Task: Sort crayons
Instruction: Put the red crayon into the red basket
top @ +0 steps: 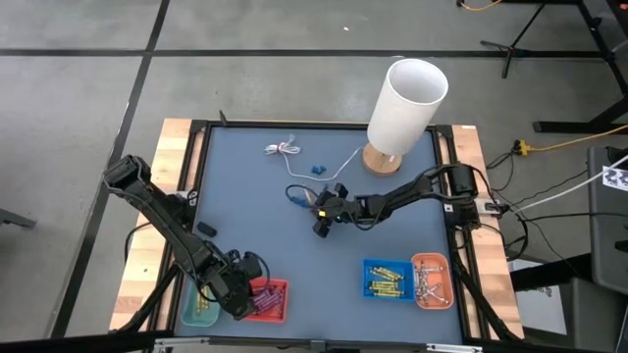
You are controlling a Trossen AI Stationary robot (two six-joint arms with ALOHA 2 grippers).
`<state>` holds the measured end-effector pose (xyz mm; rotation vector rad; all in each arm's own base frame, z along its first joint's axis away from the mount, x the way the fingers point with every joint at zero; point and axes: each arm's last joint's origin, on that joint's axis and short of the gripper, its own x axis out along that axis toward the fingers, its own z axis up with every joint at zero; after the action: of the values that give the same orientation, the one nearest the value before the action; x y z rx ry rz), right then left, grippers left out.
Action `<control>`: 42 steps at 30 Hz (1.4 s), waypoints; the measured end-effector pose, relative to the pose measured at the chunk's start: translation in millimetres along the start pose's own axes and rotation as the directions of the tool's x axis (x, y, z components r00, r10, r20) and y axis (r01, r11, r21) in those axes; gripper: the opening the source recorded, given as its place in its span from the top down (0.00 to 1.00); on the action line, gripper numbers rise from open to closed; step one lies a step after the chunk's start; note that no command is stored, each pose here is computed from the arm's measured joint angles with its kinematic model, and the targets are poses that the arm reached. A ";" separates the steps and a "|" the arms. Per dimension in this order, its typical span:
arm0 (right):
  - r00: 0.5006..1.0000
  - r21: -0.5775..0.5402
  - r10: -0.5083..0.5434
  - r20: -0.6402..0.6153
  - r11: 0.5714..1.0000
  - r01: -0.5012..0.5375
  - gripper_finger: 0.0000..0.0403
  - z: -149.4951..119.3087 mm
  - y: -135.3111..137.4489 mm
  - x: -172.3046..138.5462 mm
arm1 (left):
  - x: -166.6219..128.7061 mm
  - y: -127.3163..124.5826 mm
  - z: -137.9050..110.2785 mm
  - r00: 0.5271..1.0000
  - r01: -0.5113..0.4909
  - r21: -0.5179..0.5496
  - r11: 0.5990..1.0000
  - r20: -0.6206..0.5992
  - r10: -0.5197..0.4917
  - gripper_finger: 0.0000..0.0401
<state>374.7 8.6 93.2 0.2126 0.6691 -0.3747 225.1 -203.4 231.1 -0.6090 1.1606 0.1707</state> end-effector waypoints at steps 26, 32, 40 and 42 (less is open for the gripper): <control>0.995 -0.042 0.086 -0.051 0.995 -0.088 0.65 4.9 1.0 -7.7 | 1.3 11.7 30.1 0.944 -0.134 -0.015 0.991 0.303 0.133 0.64; 0.991 -0.087 0.096 -0.090 0.991 -0.104 0.65 23.4 -0.6 -39.1 | 3.6 31.1 72.2 0.903 -0.217 -0.010 0.976 0.377 0.205 0.64; 0.982 -0.111 0.050 -0.180 0.991 -0.071 0.65 33.8 -9.7 -76.0 | 32.8 49.4 126.5 0.866 -0.260 0.038 0.965 0.451 0.215 0.64; 0.979 -0.116 0.043 -0.198 0.991 -0.067 0.65 34.8 -11.5 -83.2 | 46.3 50.0 136.1 0.866 -0.250 0.075 0.965 0.464 0.188 0.64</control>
<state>329.7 9.7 172.1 0.1515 0.8751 -0.2604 332.1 -97.9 206.8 -0.2906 0.7731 0.4064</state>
